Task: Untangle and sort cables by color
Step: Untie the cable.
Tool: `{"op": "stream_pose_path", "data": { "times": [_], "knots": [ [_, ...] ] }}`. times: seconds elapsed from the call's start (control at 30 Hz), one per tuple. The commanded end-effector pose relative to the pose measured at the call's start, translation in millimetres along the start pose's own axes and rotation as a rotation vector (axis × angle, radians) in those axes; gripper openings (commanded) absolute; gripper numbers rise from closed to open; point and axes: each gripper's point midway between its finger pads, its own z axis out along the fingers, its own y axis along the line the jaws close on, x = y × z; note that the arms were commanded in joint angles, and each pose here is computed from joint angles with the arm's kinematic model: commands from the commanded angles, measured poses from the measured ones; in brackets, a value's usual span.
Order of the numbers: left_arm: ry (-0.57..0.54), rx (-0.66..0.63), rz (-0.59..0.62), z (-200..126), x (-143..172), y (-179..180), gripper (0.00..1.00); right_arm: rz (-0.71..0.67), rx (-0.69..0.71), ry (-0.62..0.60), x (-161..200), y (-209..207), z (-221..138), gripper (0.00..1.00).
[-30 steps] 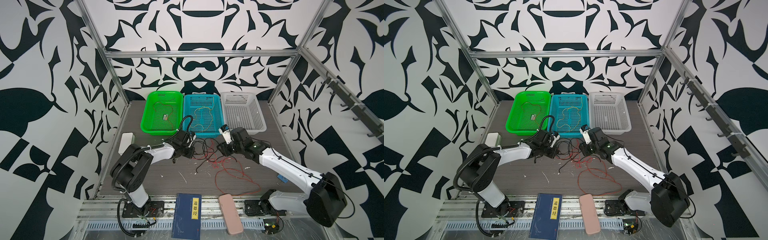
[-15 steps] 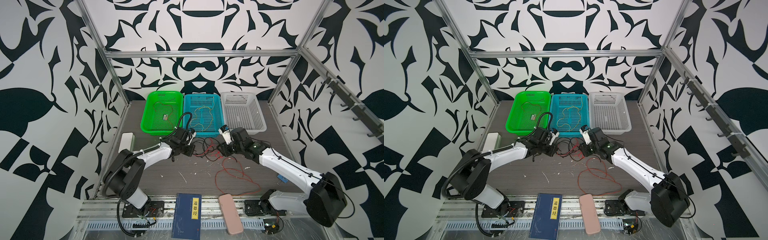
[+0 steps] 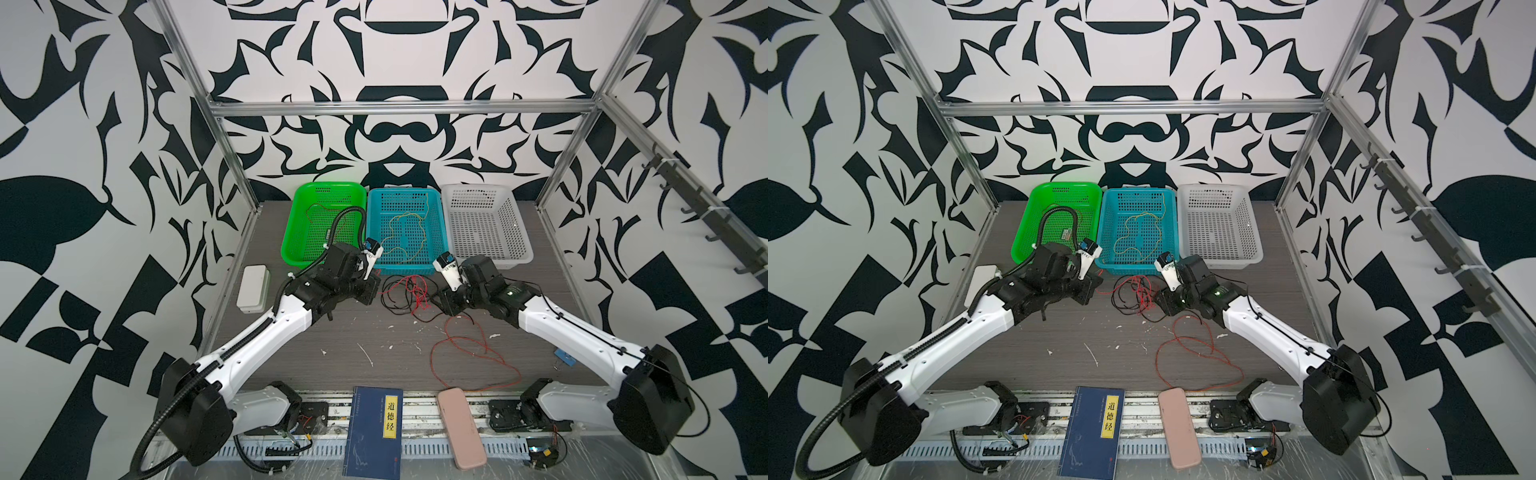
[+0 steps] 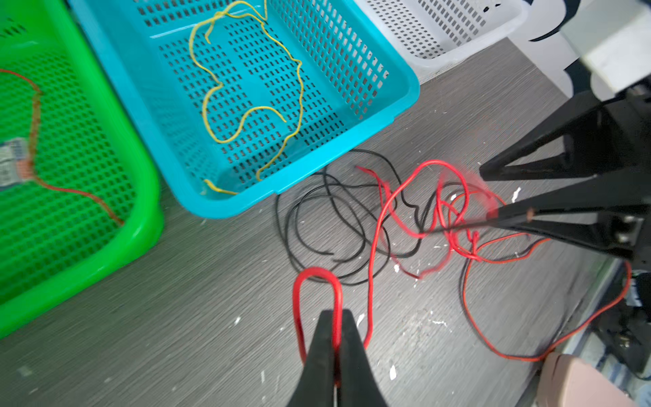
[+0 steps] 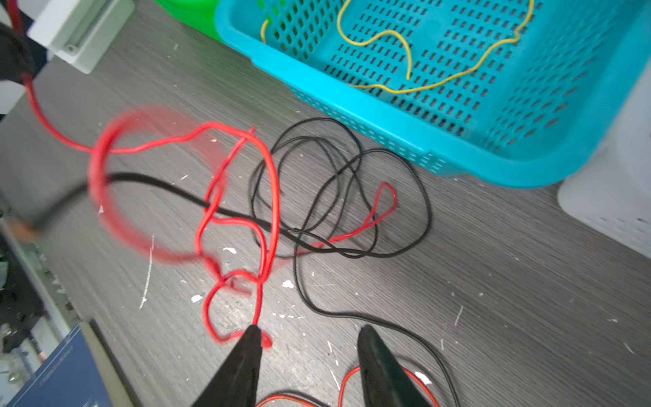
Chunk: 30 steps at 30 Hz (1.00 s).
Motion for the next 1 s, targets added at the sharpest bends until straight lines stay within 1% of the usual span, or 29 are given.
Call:
{"op": "stream_pose_path", "data": {
  "times": [0.0, 0.13, 0.23, 0.3, 0.33, 0.4, 0.47, 0.53, 0.6, 0.7, 0.8, 0.97],
  "knots": [
    [-0.004, -0.074, 0.05, -19.6, -7.5, 9.1, 0.0, -0.097, -0.102, -0.124, -33.4, 26.7, -32.1, 0.51],
    [-0.032, -0.099, 0.064, -26.7, -14.0, 11.8, 0.0, -0.187, -0.181, -0.243, -56.3, 49.8, -63.3, 0.56],
    [-0.077, -0.104, 0.071, -28.4, -22.2, 11.8, 0.0, -0.238, -0.22, -0.331, -80.2, 63.4, -83.4, 0.6],
    [-0.124, -0.076, 0.101, -30.3, -32.4, 4.9, 0.0, -0.275, -0.269, -0.345, -94.1, 74.0, -86.8, 0.61],
    [-0.152, -0.062, 0.147, -29.5, -38.0, -1.9, 0.0, -0.299, -0.299, -0.342, -100.6, 79.5, -85.0, 0.61],
    [-0.173, -0.019, 0.196, -28.4, -46.3, -13.4, 0.0, -0.356, -0.37, -0.34, -110.8, 90.9, -79.7, 0.62],
    [-0.184, 0.043, 0.26, -27.6, -53.1, -25.5, 0.0, -0.458, -0.44, -0.33, -116.3, 102.3, -75.6, 0.63],
    [-0.207, 0.066, 0.311, -28.4, -62.1, -31.4, 0.0, -0.56, -0.485, -0.32, -124.4, 110.5, -73.0, 0.63],
    [-0.242, 0.07, 0.334, -31.6, -72.3, -33.5, 0.0, -0.609, -0.509, -0.306, -132.8, 113.7, -68.4, 0.63],
    [-0.286, 0.097, 0.344, -40.5, -86.5, -41.2, 0.0, -0.622, -0.57, -0.264, -137.0, 118.1, -57.0, 0.6],
    [-0.327, 0.129, 0.348, -48.9, -98.1, -48.6, 0.0, -0.62, -0.649, -0.253, -136.2, 123.6, -45.7, 0.59],
    [-0.357, 0.173, 0.343, -54.9, -106.6, -57.3, 0.0, -0.582, -0.712, -0.21, -135.5, 122.9, -20.9, 0.58]
  ]
}}
